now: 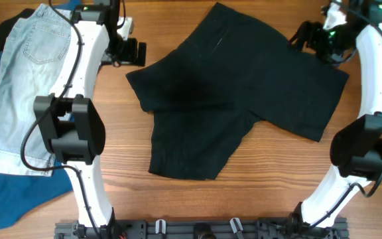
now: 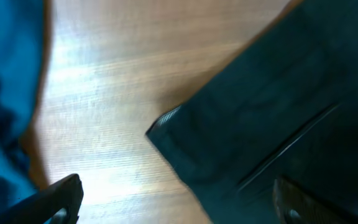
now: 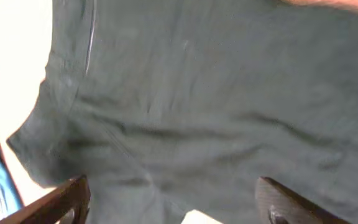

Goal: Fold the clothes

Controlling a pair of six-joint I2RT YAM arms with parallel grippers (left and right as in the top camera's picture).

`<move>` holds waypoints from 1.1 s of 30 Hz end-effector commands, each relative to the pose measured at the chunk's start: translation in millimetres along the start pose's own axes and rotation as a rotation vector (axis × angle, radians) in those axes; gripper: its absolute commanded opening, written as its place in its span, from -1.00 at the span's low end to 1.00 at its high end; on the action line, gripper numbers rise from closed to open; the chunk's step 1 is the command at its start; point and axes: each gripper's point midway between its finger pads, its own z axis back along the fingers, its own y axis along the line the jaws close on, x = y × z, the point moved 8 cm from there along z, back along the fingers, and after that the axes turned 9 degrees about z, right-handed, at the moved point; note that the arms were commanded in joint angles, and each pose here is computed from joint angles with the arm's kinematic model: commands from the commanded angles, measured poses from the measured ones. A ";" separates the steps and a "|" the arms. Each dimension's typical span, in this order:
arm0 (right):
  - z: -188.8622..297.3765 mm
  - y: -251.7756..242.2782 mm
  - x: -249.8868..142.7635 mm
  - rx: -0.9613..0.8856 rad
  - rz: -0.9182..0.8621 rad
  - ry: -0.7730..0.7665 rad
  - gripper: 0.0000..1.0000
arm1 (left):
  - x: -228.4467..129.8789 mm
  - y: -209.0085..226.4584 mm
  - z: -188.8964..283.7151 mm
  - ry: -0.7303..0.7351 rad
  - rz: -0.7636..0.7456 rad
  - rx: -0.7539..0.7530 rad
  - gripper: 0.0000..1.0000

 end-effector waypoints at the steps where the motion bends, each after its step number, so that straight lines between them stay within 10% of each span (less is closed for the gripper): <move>1: 2.8 40.6 -5.0 0.039 0.100 0.006 0.54 | -18.8 6.7 -31.1 0.107 -0.090 -0.019 0.88; 10: 1.5 114.9 -28.6 -0.055 0.160 0.013 0.38 | -26.3 8.9 -70.3 0.088 -0.068 -0.037 0.51; 13: 35.4 130.0 -44.5 -0.111 0.185 -0.049 0.36 | -28.9 8.2 -82.0 0.107 -0.065 -0.053 -0.15; 16: 79.9 140.4 -76.9 -0.156 0.184 -0.088 0.39 | -27.7 4.6 -96.3 0.118 -0.020 -0.099 -0.16; 18: 88.4 140.8 -96.7 -0.161 0.156 -0.049 0.40 | -24.4 3.7 -97.7 0.100 -0.014 -0.107 -0.92; 33: -82.1 166.3 -223.9 -0.155 0.201 0.370 0.40 | 17.6 -9.0 -75.4 -0.110 0.280 -0.217 -0.92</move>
